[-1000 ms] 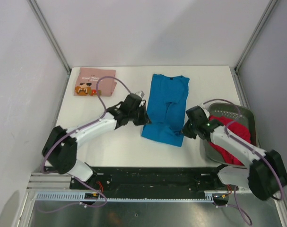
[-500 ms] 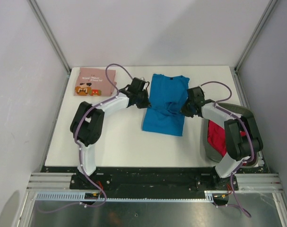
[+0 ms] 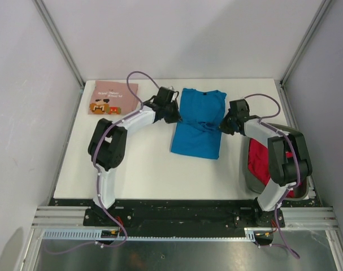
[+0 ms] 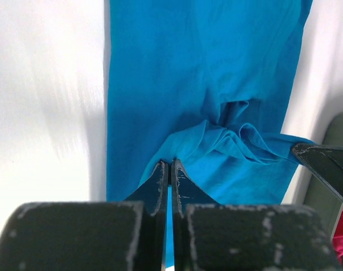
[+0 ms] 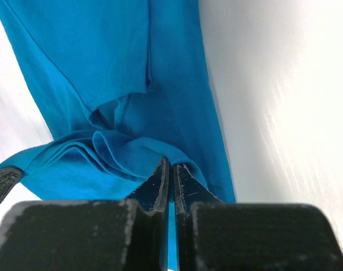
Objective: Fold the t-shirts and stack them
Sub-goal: Fold the folded rectangular tshirt in 1/3 of the way
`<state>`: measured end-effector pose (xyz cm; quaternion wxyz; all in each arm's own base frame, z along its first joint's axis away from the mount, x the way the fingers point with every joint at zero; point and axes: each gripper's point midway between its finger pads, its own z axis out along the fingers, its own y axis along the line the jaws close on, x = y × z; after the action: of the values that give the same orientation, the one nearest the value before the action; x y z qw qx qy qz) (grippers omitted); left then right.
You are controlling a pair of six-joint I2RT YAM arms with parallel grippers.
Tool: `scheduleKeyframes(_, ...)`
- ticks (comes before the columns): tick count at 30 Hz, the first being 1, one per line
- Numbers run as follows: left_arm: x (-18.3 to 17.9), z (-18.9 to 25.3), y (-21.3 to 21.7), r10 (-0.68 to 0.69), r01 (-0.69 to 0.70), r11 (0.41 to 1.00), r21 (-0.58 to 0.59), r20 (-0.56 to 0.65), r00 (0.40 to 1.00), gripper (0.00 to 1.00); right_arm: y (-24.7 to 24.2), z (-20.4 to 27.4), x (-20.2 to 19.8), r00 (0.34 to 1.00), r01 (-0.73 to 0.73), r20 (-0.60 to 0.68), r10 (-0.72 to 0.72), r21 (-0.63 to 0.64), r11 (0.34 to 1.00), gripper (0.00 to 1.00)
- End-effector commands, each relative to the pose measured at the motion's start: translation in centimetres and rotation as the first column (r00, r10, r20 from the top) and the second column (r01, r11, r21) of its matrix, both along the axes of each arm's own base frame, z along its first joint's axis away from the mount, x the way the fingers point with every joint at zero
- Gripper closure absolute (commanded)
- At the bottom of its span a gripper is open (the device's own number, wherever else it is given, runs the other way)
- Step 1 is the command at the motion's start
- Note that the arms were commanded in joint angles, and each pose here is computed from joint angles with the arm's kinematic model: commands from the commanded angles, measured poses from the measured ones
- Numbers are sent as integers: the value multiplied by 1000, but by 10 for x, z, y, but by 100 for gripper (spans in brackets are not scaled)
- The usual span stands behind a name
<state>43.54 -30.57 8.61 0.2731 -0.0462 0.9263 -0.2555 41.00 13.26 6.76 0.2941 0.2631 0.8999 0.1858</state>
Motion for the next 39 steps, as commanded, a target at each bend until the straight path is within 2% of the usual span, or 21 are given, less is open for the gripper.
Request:
scheduleKeyframes(1,23,12,-3,-2,3,1000,-28,47,999,100,3,18,27,996,-17,83,16,16,1000,100)
scheduleKeyframes(18,46,-4,-4,-18,20,999,-45,34,999,100,-10,3,49,998,-11,59,9,31,999,100)
scheduleKeyframes(19,48,-2,-4,-22,24,998,-49,37,999,98,-10,5,50,998,-12,62,10,32,999,95)
scheduleKeyframes(21,50,4,-3,-36,38,998,-56,50,998,89,-14,11,55,997,-9,73,7,31,999,77)
scheduleKeyframes(22,52,8,-3,-46,49,997,-59,63,997,81,-16,15,57,997,-10,79,8,27,1000,69)
scheduleKeyframes(24,55,19,2,-52,57,997,-52,95,994,58,-21,28,60,995,-11,99,10,8,1000,58)
scheduleKeyframes(26,56,34,10,-49,55,997,-46,127,991,44,-23,43,61,992,-20,122,21,-8,1000,53)
scheduleKeyframes(28,52,43,15,-48,54,998,-43,142,989,41,-20,53,56,991,-34,129,36,-19,999,52)
scheduleKeyframes(30,44,45,16,-63,70,996,-50,134,989,45,-13,56,48,991,-57,118,61,-37,998,53)
scheduleKeyframes(35,17,32,1,-144,150,985,-81,78,986,79,16,51,28,985,-142,85,150,-90,986,67)
scheduleKeyframes(39,0,16,-15,-200,203,975,-92,36,979,97,38,37,23,976,-204,61,210,-91,975,77)
